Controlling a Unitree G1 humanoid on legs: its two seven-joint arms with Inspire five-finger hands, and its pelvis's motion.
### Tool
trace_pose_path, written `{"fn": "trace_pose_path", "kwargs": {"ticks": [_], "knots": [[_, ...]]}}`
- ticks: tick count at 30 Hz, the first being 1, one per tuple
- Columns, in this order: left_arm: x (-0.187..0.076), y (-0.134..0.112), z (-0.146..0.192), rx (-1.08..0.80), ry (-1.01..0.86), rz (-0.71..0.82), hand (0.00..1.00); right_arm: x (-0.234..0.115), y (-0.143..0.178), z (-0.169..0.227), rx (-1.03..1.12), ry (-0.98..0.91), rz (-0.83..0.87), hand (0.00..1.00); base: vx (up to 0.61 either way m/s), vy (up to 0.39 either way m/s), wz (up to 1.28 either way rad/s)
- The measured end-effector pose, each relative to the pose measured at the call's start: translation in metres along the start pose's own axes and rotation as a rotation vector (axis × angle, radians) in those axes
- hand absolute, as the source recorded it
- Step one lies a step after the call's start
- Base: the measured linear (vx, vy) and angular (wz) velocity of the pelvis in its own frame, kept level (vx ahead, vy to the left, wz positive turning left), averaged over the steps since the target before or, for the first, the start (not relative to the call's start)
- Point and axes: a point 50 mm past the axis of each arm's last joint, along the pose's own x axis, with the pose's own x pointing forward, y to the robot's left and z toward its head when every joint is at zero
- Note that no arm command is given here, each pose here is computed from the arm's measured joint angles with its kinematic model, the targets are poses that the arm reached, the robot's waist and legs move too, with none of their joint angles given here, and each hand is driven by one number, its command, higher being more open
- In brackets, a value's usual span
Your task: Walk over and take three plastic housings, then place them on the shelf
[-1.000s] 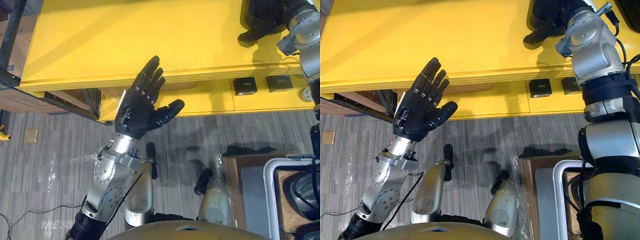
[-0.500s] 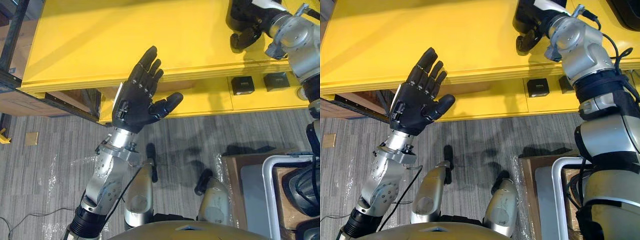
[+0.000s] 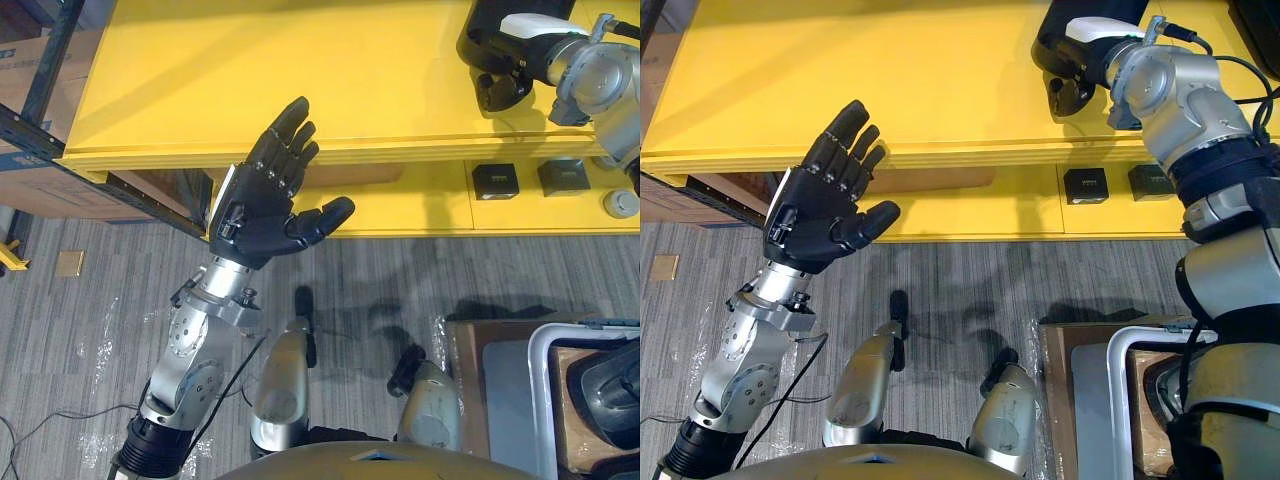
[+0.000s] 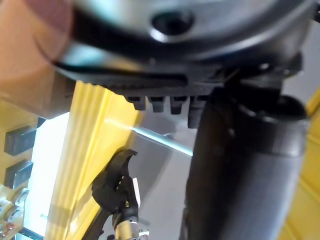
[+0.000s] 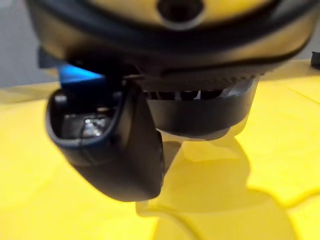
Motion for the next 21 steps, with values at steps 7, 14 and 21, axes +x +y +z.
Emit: {"fn": "trace_pose_path", "kwargs": {"ticks": [7, 14, 21], "knots": [[-0.003, 0.002, 0.0, 0.015, 0.017, -0.01, 1.0, -0.006, -0.018, -0.007, -0.051, 0.042, -0.059, 0.0, 0.0, 0.0, 0.0], [-0.003, 0.002, 0.0, 0.02, 0.019, -0.015, 1.0, -0.009, -0.017, -0.018, -0.081, 0.067, -0.077, 0.0, 0.0, -0.008, -0.02], [-0.006, 0.004, 0.0, 0.031, 0.027, -0.013, 1.0, -0.01, -0.011, -0.018, -0.098, 0.046, -0.081, 0.0, 0.0, -0.003, -0.03]]}}
